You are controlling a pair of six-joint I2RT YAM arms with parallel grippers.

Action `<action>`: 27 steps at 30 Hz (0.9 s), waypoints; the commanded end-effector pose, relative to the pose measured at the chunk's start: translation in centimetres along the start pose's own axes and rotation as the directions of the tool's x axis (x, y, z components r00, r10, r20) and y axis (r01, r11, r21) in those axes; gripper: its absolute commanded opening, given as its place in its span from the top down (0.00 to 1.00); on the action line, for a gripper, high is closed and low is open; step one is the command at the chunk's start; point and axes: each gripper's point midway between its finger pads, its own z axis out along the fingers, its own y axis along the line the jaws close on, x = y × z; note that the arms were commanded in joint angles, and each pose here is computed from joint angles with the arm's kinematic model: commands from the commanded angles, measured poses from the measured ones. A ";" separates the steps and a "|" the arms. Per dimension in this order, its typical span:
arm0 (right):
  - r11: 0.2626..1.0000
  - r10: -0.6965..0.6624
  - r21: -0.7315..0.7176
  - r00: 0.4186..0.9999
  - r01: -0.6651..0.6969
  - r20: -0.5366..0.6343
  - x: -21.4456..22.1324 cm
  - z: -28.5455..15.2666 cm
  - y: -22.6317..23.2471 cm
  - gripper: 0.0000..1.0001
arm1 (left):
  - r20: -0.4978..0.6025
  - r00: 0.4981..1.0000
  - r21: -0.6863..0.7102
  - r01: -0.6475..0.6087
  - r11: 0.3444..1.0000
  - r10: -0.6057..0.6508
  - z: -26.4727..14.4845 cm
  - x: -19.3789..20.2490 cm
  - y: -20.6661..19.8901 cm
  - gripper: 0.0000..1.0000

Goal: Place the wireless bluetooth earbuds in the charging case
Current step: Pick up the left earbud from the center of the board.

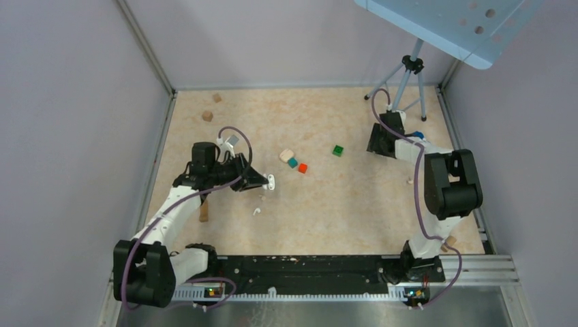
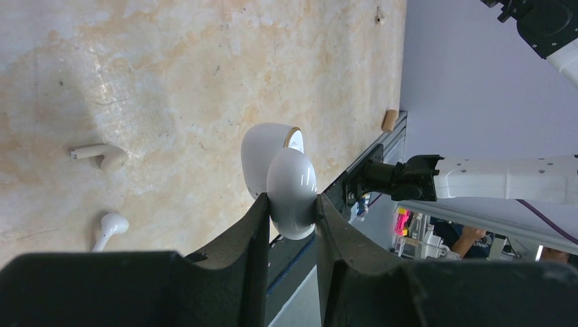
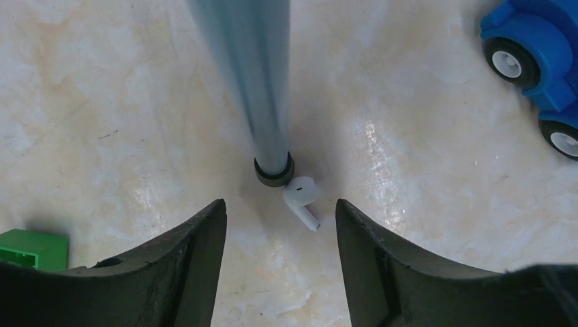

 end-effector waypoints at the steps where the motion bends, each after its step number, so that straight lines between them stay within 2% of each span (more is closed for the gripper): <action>1: 0.999 -0.005 -0.049 0.998 0.008 0.055 -2.0 0.8 0.7 0.42 | 0.047 0.995 0.032 -0.090 0.995 0.089 0.0 -2.0 -1.6 0.86; 19: 0.987 -0.061 -0.151 0.998 0.055 -0.034 0.6 1.1 2.0 0.44 | 0.054 0.995 0.011 -0.082 0.997 0.081 0.0 -1.9 -1.0 0.87; 24: 0.986 -0.062 -0.159 0.997 0.055 -0.037 1.0 0.6 2.0 0.50 | 0.055 0.995 0.014 -0.081 0.997 0.080 0.1 -1.9 -1.0 0.87; 27: 0.986 -0.063 -0.156 0.997 0.056 -0.040 1.2 0.5 1.8 0.57 | 0.053 0.995 0.016 -0.081 0.997 0.080 0.2 -1.9 -1.0 0.87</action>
